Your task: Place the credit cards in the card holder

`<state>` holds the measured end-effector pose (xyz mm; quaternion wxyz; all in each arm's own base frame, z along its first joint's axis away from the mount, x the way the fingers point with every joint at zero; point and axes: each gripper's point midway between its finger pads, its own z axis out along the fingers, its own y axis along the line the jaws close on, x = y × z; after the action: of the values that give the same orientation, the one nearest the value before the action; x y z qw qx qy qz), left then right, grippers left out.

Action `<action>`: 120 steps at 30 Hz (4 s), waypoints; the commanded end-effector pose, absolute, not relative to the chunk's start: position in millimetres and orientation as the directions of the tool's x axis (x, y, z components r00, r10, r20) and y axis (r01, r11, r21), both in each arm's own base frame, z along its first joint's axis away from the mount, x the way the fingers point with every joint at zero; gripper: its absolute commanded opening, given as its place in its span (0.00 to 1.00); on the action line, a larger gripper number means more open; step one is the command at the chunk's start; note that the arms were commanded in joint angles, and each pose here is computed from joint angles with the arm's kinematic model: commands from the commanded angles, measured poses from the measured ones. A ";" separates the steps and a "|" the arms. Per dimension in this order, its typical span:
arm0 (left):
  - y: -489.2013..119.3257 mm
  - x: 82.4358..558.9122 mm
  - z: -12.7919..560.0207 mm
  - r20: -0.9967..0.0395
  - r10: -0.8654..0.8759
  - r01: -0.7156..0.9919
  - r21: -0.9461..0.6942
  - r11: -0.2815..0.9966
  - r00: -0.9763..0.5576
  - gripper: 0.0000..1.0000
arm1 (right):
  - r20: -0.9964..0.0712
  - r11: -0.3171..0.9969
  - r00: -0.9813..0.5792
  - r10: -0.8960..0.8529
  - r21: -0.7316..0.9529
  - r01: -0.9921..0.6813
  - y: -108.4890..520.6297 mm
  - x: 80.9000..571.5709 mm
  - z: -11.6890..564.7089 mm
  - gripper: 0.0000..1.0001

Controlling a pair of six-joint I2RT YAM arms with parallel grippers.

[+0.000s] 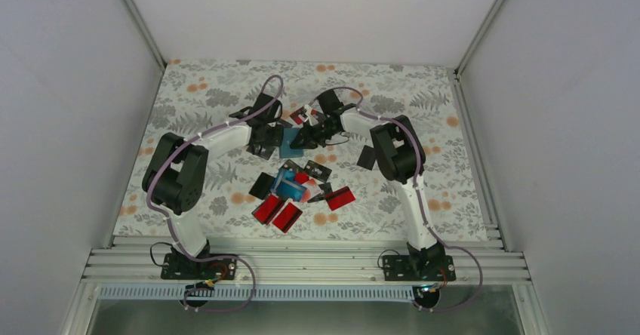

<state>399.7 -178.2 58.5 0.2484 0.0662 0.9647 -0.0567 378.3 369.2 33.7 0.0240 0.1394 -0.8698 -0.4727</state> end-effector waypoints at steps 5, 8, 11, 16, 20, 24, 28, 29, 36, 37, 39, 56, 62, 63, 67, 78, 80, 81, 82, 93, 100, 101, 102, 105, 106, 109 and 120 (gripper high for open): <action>-199.9 409.2 84.2 -0.510 0.068 0.186 -0.184 0.965 -0.858 0.02 | -0.052 0.537 -0.959 -0.280 0.819 -0.201 371.3 373.2 14.8 0.04; -205.1 410.1 78.1 -0.495 0.073 0.191 -0.192 0.963 -0.866 0.02 | -0.054 0.535 -0.959 -0.279 0.820 -0.202 371.6 373.8 15.9 0.05; -211.1 410.7 73.2 -0.483 0.080 0.200 -0.201 0.959 -0.872 0.02 | -0.052 0.535 -0.959 -0.279 0.821 -0.200 372.0 373.4 16.0 0.05; -222.3 412.7 65.3 -0.463 0.092 0.211 -0.213 0.954 -0.882 0.02 | -0.050 0.531 -0.959 -0.280 0.824 -0.198 372.1 373.1 16.4 0.04; -230.4 412.5 57.4 -0.441 0.113 0.220 -0.198 0.955 -0.890 0.02 | -0.054 0.526 -0.958 -0.281 0.826 -0.201 372.6 373.2 19.3 0.04; -230.7 411.0 48.6 -0.428 0.130 0.218 -0.162 0.962 -0.895 0.02 | -0.058 0.522 -0.958 -0.282 0.828 -0.204 372.8 373.1 22.2 0.04; -229.3 409.6 39.7 -0.417 0.143 0.216 -0.132 0.967 -0.897 0.02 | -0.065 0.516 -0.956 -0.285 0.831 -0.210 373.2 372.8 26.5 0.04; -228.5 409.7 37.9 -0.415 0.146 0.215 -0.124 0.969 -0.898 0.02 | -0.066 0.514 -0.955 -0.288 0.831 -0.212 373.6 372.2 28.0 0.05; -226.6 409.0 32.5 -0.413 0.166 0.226 -0.101 0.969 -0.896 0.02 | -0.124 0.512 -0.951 -0.282 0.819 -0.259 365.0 376.6 50.4 0.17; -226.0 409.4 32.8 -0.415 0.168 0.227 -0.097 0.969 -0.894 0.02 | -0.129 0.524 -0.953 -0.272 0.811 -0.260 360.9 378.8 51.0 0.20; -225.7 409.7 33.1 -0.418 0.173 0.232 -0.094 0.968 -0.892 0.02 | -0.137 0.548 -0.959 -0.249 0.796 -0.256 352.0 384.0 48.8 0.23; -222.9 408.2 33.1 -0.410 0.228 0.266 -0.037 0.963 -0.883 0.02 | -0.097 0.624 -0.977 -0.189 0.757 -0.196 331.2 395.2 13.5 0.24; -225.0 406.8 26.9 -0.401 0.241 0.272 -0.021 0.962 -0.884 0.02 | -0.075 0.624 -0.978 -0.193 0.760 -0.182 332.5 392.1 4.9 0.21; -227.5 407.2 26.7 -0.402 0.243 0.275 -0.024 0.961 -0.883 0.02 | -0.078 0.623 -0.978 -0.193 0.760 -0.183 332.1 392.7 6.0 0.21; -233.1 409.4 25.5 -0.397 0.261 0.284 0.001 0.959 -0.880 0.02 | -0.082 0.620 -0.977 -0.195 0.761 -0.188 333.0 391.9 9.2 0.20; -223.4 402.4 21.1 -0.358 0.297 0.268 0.131 0.955 -0.885 0.02 | -0.086 0.617 -0.976 -0.199 0.763 -0.193 333.2 391.6 11.3 0.18; -219.5 402.8 28.6 -0.370 0.299 0.258 0.155 0.953 -0.880 0.02 | -0.085 0.616 -0.976 -0.200 0.764 -0.192 333.3 391.4 11.2 0.18; -219.3 402.9 32.0 -0.376 0.300 0.259 0.157 0.953 -0.877 0.02 | -0.084 0.616 -0.977 -0.198 0.764 -0.191 332.8 392.0 10.9 0.17; -218.9 403.4 34.6 -0.381 0.299 0.258 0.157 0.953 -0.875 0.02 | -0.083 0.617 -0.977 -0.199 0.763 -0.190 333.2 391.5 10.4 0.17; -227.8 400.4 23.2 -0.366 0.307 0.282 0.122 0.952 -0.879 0.02 | -0.078 0.616 -0.976 -0.201 0.765 -0.188 333.6 391.1 9.3 0.17; -228.5 397.1 7.4 -0.342 0.309 0.285 0.118 0.951 -0.888 0.02 | -0.077 0.613 -0.976 -0.203 0.768 -0.188 334.2 390.8 9.8 0.17; -228.8 395.9 6.0 -0.341 0.308 0.286 0.115 0.951 -0.888 0.02 | -0.077 0.613 -0.976 -0.203 0.768 -0.188 334.3 390.8 9.5 0.17; -229.2 395.2 5.5 -0.340 0.308 0.287 0.113 0.951 -0.888 0.02 | -0.078 0.612 -0.976 -0.202 0.768 -0.188 334.2 391.3 10.6 0.16; -228.1 392.9 2.0 -0.328 0.313 0.289 0.119 0.950 -0.891 0.02 | -0.084 0.609 -0.975 -0.203 0.769 -0.193 334.9 391.7 13.5 0.16; -227.3 392.1 1.3 -0.324 0.314 0.290 0.124 0.949 -0.892 0.02 | -0.084 0.609 -0.975 -0.204 0.769 -0.194 335.0 391.9 13.9 0.16; -220.5 390.4 1.7 -0.320 0.317 0.282 0.152 0.947 -0.893 0.02 | -0.089 0.608 -0.975 -0.204 0.769 -0.198 335.3 392.8 15.9 0.16; -210.5 380.9 -0.1 -0.307 0.317 0.274 0.175 0.946 -0.898 0.02 | -0.084 0.607 -0.975 -0.205 0.771 -0.194 335.3 391.8 15.1 0.15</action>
<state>412.4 -233.9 34.7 0.2403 0.1410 0.9600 0.0276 390.5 339.1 33.6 0.0006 0.1182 -0.8856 -0.4491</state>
